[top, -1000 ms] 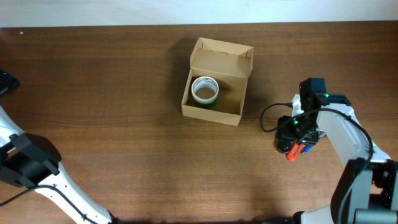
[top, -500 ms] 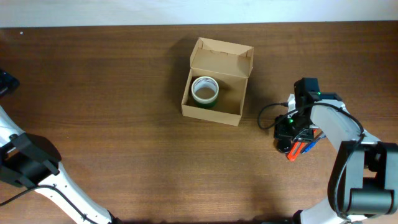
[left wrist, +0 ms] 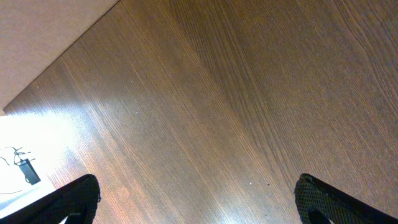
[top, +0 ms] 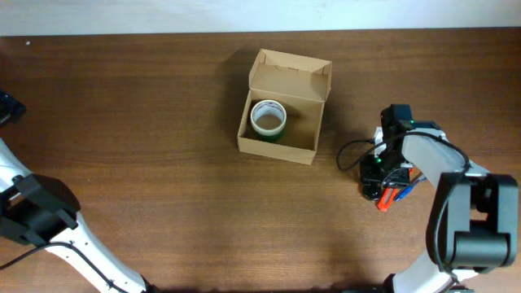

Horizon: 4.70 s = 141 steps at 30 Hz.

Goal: Pack container
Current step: 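Grasp the black tape cutter with the right gripper, then carry the black tape cutter over the box and lower it in, then lower the cutter to the box floor beside the tapes and open the right gripper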

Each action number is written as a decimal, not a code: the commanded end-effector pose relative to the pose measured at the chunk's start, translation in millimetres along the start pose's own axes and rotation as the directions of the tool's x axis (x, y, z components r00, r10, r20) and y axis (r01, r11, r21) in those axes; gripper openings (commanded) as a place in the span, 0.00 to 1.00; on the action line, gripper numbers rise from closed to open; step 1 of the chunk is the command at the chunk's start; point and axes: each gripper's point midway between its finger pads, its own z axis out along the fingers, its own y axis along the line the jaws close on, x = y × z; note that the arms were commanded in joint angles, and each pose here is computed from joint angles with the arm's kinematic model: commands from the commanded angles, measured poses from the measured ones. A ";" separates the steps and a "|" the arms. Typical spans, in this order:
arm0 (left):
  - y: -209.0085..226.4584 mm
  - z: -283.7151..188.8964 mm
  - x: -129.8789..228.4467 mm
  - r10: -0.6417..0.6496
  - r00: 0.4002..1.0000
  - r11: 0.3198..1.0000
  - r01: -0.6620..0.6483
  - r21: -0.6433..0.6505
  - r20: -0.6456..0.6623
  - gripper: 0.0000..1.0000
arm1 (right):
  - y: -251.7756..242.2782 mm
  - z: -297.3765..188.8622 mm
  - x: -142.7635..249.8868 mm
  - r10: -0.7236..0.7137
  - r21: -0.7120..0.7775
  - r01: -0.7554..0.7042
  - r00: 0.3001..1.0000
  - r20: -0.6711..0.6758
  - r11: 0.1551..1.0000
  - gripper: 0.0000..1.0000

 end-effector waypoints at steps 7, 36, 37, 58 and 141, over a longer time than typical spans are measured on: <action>4.1 -8.6 -0.1 -0.022 1.000 1.000 0.022 0.007 0.015 1.00 | 8.1 9.1 -2.0 -0.004 0.012 0.004 1.000 -0.007 1.000 0.20; 4.1 -8.6 -0.1 -0.022 1.000 1.000 0.022 0.007 0.015 1.00 | 87.8 -277.2 -101.1 -0.304 0.009 0.344 0.818 0.489 0.939 0.04; 4.1 -8.6 -0.1 -0.022 1.000 1.000 0.022 0.007 0.015 1.00 | 98.4 -287.5 -99.0 -0.360 0.035 0.399 0.781 0.510 0.916 0.04; 4.1 -8.6 -0.1 -0.022 1.000 1.000 0.022 0.007 0.015 1.00 | 251.0 -220.4 -89.0 -0.676 0.133 0.696 0.606 0.419 0.706 0.04; 4.1 -8.6 -0.1 -0.022 1.000 1.000 0.022 0.007 0.015 1.00 | 186.9 -54.3 -98.7 0.060 0.074 -0.074 0.983 0.175 0.995 0.36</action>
